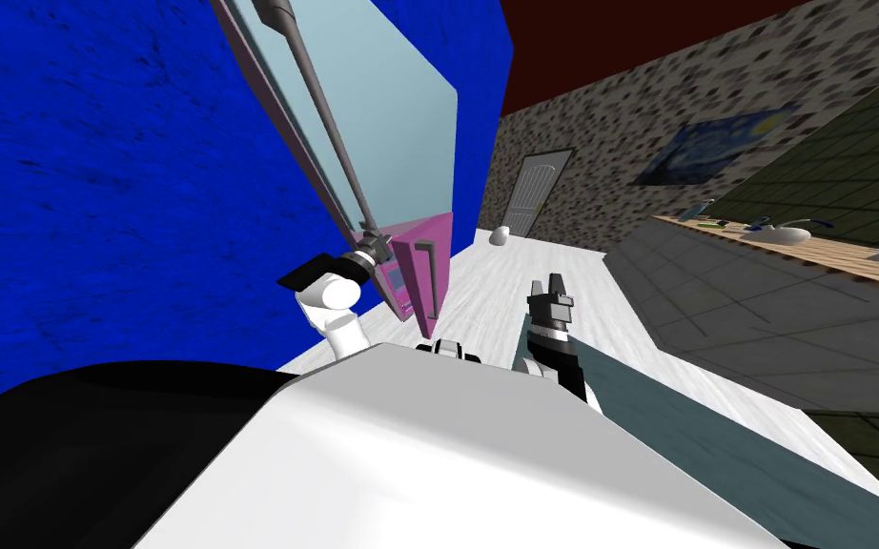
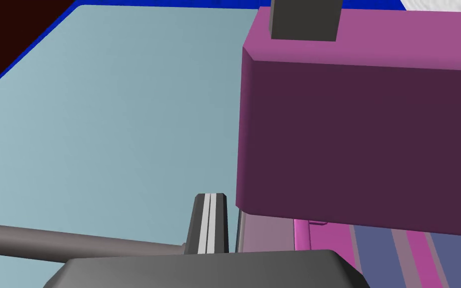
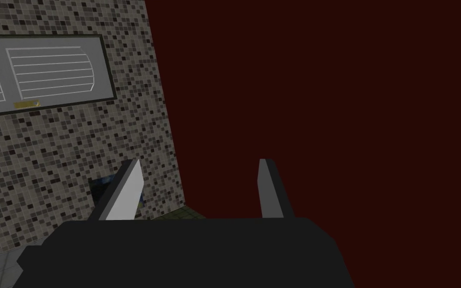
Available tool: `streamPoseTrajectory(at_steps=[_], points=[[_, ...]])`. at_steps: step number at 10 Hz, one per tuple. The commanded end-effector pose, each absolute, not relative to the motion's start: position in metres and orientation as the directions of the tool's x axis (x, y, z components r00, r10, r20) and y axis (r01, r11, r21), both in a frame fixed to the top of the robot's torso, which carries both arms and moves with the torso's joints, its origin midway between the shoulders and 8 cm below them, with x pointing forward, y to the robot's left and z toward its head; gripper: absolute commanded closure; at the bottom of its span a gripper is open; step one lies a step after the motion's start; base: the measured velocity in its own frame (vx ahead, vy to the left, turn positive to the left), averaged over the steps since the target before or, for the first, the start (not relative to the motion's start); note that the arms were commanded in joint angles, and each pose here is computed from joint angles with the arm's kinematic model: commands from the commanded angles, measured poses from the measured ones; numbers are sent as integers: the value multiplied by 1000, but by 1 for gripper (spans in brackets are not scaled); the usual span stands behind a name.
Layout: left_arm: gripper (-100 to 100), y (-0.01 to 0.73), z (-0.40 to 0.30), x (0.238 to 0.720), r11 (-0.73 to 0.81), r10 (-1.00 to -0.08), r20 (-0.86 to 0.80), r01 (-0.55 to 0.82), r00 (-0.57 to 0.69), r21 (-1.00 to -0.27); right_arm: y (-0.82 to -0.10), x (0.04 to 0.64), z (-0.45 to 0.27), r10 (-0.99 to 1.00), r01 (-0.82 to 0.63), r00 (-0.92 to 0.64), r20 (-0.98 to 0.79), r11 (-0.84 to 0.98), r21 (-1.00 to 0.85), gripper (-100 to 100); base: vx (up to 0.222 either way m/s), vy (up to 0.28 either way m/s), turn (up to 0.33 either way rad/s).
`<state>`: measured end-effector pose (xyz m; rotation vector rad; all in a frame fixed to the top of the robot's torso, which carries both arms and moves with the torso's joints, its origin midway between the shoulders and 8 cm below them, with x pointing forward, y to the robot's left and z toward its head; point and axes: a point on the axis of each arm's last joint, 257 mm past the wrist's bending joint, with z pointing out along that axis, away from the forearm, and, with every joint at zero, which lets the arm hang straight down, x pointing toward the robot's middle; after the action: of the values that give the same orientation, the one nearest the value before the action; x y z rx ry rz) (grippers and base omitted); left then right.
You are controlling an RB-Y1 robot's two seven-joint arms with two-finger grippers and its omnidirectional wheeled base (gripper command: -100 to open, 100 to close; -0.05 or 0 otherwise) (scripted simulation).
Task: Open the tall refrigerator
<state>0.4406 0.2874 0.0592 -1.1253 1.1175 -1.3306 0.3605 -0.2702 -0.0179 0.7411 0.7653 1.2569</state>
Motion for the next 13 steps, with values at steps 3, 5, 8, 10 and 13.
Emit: streamPoseTrajectory(at_steps=[3, 5, 8, 10, 13], points=[[100, 303, 59, 438, -46, -999, 47, 130, 4, -990, -270, 360, -18, 986, -536, 141, -94, 156, 830, 0, -22, -252, 76], [-100, 310, 45, 450, -26, -1000, 26, 78, 1, -997, -270, 360, -18, 985, -535, 141, -94, 156, 830, 0, 8, 3, -6], [-100, 314, 35, 463, -27, -999, 27, 20, -22, -999, -270, 360, -18, 985, -535, 141, -95, 156, 830, 0, 29, 84, -13], [-100, 311, 36, 466, -39, -998, 39, 3, -41, -999, -270, 360, -18, 985, -535, 141, -95, 156, 830, 0, 40, 83, -14], [-100, 304, 41, 467, -59, -995, 60, -15, -74, -998, -270, 360, -18, 985, -535, 141, -95, 156, 830, 0, 29, 75, -14]])
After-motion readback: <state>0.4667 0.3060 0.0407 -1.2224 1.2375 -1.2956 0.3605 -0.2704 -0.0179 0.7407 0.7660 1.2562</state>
